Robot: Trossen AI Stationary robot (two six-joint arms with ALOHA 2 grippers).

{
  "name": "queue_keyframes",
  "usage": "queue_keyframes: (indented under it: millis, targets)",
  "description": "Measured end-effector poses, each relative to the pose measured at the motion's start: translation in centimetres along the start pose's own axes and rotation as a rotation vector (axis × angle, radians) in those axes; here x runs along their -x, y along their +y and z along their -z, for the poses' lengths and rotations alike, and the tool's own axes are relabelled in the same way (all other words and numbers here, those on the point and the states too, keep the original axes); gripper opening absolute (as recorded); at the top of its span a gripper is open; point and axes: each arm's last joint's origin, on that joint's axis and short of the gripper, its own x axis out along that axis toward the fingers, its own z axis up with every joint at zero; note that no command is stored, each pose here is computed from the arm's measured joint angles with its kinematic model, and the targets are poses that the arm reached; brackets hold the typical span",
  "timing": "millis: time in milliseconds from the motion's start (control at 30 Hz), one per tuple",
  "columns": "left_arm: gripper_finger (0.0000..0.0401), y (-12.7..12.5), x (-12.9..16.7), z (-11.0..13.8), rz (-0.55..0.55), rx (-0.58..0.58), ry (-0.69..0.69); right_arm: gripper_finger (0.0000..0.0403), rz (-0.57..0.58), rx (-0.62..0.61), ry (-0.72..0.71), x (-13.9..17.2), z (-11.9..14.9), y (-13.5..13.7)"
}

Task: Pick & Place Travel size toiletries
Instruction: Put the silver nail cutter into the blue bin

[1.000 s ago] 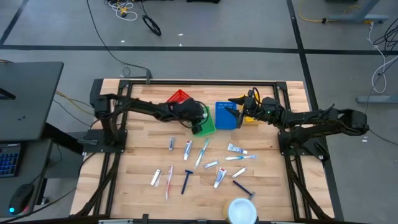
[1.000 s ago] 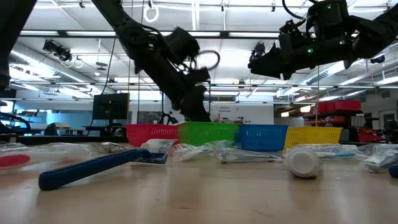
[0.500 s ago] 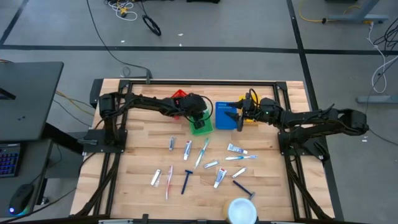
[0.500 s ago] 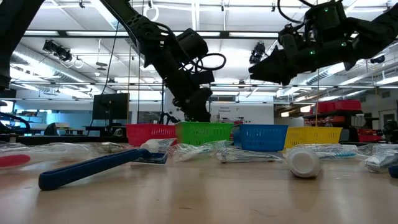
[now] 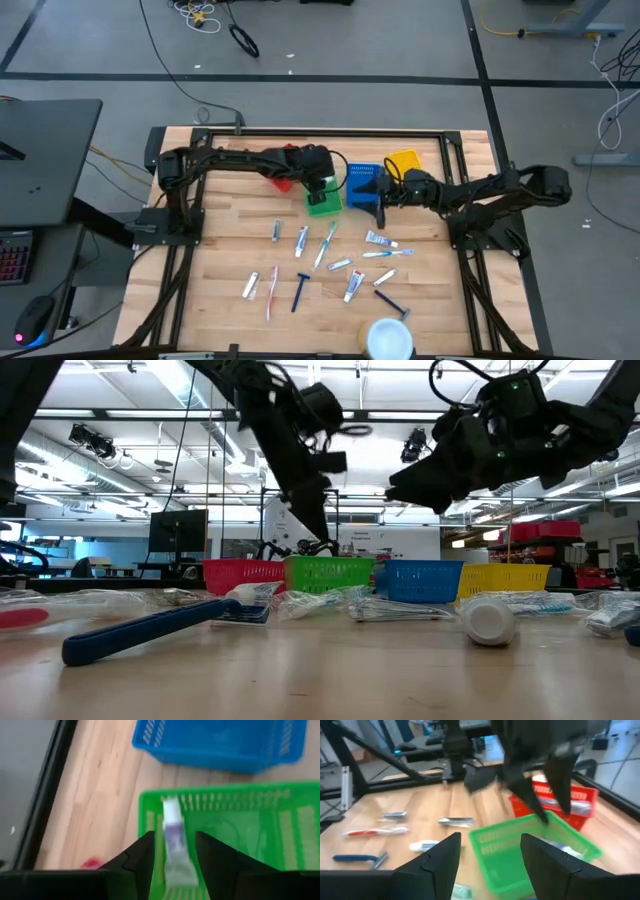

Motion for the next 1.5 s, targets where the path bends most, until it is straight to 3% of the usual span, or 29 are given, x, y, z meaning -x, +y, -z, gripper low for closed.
queue_keyframes:
  millis: [200,400,500,667,867,1033,1267,1500]
  targets:
    - [0.0142,1.3,3.9,0.8,-0.083,-0.043,0.004,0.0218,-0.065,-0.009,0.051,-1.7,0.3,1.5]
    - [0.0142,1.9,6.2,4.2,-0.022,0.075,-0.056,0.0218,-0.122,0.075,0.128,-4.2,-0.8,3.1]
    - [0.0142,1.3,5.9,6.1,-0.007,0.108,-0.182,0.0218,-0.127,0.103,0.198,-5.0,-1.4,3.4]
    - [0.0142,0.4,4.9,8.3,0.078,0.129,-0.416,0.0218,-0.124,0.048,0.321,-5.4,-1.6,3.8]
    - [0.0144,0.7,5.1,7.8,0.084,0.162,-0.578,0.0218,-0.185,0.013,0.389,-5.4,-0.4,6.2]
    - [0.0144,1.1,5.6,7.0,0.049,0.114,-0.681,0.0218,-0.199,0.052,0.432,-5.7,1.0,8.5]
    - [0.0149,1.3,6.5,6.1,0.09,0.137,-0.819,0.0218,-0.22,0.052,0.449,-5.9,1.9,9.5]
    - [0.0149,0.9,6.3,6.3,0.206,0.169,-0.791,0.0218,-0.23,0.049,0.543,-6.4,4.3,10.4]
